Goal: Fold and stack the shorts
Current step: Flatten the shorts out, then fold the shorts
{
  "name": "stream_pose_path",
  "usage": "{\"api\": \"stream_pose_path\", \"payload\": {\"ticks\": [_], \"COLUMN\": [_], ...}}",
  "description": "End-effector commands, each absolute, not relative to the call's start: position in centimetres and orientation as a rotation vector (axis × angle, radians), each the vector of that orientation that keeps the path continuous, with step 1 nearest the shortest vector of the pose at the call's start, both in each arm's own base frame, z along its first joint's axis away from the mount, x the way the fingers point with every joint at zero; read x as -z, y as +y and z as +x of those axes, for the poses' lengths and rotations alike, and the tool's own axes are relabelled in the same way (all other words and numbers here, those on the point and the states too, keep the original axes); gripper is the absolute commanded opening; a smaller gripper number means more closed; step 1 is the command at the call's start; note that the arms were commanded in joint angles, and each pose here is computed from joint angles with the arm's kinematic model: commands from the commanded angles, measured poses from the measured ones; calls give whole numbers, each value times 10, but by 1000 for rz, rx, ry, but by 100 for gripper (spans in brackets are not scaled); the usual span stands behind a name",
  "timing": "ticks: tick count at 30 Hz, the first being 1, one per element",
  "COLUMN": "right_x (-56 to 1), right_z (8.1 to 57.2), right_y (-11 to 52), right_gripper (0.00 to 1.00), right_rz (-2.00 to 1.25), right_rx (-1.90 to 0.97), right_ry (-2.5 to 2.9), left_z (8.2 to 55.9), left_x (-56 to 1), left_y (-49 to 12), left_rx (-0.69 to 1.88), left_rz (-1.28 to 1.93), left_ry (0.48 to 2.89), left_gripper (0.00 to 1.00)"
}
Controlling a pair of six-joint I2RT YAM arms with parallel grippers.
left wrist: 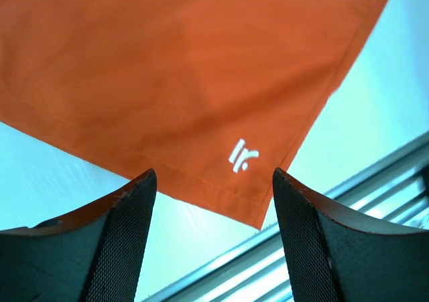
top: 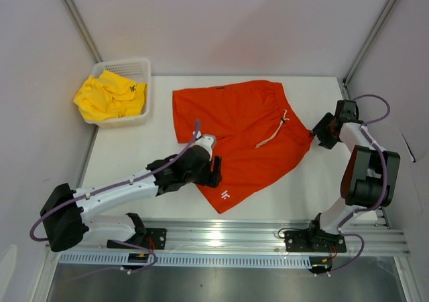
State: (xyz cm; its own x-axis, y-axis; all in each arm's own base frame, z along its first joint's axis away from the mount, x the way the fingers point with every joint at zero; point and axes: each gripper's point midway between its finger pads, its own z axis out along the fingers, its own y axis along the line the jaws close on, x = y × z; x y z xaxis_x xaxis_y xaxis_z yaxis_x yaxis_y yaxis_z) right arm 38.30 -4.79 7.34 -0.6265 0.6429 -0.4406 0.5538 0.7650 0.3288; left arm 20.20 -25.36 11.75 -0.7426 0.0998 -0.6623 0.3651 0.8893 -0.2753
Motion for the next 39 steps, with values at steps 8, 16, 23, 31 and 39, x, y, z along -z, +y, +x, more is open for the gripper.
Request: {"api": "stream_pose_path", "payload": {"ticks": [8,16,23,31,39], "right_x": [-64,-52,-42,-42,-44], "right_z": [413,417,418,417,411], "right_y": [-33,-32,-30,-29,-28], "right_gripper": [64,48,25,2,0], "right_rz": [885,877,868,842,859], "right_rx": [-358,-234,-192,-173,-211], "right_ry": [2399,2442,2460,2470,2489], "left_z": [159,123,110,115,109], "left_x": [-76,-65,-47,-35,-22], "left_y": [-268,-290,-296,-308,-313], "left_rx": [368,326,241,159,174], "left_rz": [591,846,965,989,1042], "left_ry": [2421,2361,2377,2407,2432], "left_gripper": [74,74,74,63,6]}}
